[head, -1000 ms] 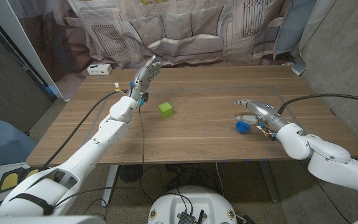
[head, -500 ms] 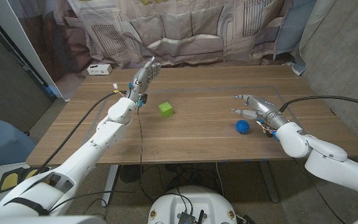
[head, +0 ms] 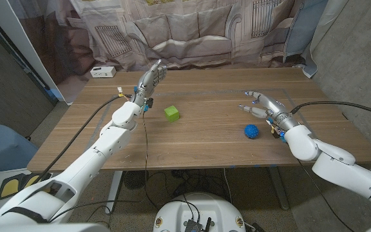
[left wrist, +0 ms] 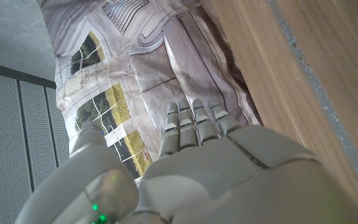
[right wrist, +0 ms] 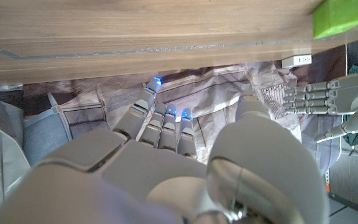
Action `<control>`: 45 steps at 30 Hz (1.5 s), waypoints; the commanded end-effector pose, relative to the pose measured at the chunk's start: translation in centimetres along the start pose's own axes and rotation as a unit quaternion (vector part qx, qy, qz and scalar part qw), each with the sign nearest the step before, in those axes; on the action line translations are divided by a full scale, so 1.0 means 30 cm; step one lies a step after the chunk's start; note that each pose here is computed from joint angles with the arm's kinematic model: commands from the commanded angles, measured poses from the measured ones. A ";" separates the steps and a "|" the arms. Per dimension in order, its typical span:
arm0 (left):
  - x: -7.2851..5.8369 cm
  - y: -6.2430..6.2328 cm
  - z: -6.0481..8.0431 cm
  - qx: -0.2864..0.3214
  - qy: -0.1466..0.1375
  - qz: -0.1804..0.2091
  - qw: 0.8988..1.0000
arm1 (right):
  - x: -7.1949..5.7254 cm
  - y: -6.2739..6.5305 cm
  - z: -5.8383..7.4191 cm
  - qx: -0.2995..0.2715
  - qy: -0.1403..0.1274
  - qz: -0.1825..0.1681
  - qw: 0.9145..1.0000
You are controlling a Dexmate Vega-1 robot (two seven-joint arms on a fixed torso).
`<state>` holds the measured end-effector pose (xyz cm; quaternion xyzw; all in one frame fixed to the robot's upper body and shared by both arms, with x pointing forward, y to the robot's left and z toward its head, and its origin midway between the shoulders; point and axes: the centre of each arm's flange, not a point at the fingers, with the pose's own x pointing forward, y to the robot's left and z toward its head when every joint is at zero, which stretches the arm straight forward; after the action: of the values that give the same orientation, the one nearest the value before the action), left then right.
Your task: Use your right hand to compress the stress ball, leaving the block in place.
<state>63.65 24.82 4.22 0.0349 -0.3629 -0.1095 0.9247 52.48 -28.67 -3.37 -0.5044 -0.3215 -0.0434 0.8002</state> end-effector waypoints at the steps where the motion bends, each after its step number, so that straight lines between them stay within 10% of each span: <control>1: 0.023 -0.017 0.007 0.011 0.000 0.004 1.000 | 0.039 -0.025 -0.047 0.091 -0.018 -0.035 0.995; 25: 0.059 -0.104 -0.027 0.035 0.014 0.010 0.999 | 0.183 -0.118 -0.190 0.197 -0.073 -0.034 0.977; 39: 0.018 -0.087 0.018 0.010 -0.002 0.004 1.000 | 0.236 -0.056 -0.131 0.321 -0.090 -0.055 0.941; 45: -0.012 -0.070 0.011 -0.005 -0.011 -0.010 1.000 | 0.256 -0.014 -0.134 0.397 -0.099 -0.037 0.912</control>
<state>63.73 22.09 4.55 0.0432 -0.3651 -0.1009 0.9245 59.12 -31.62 0.53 -0.2335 -0.4062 0.0614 0.8813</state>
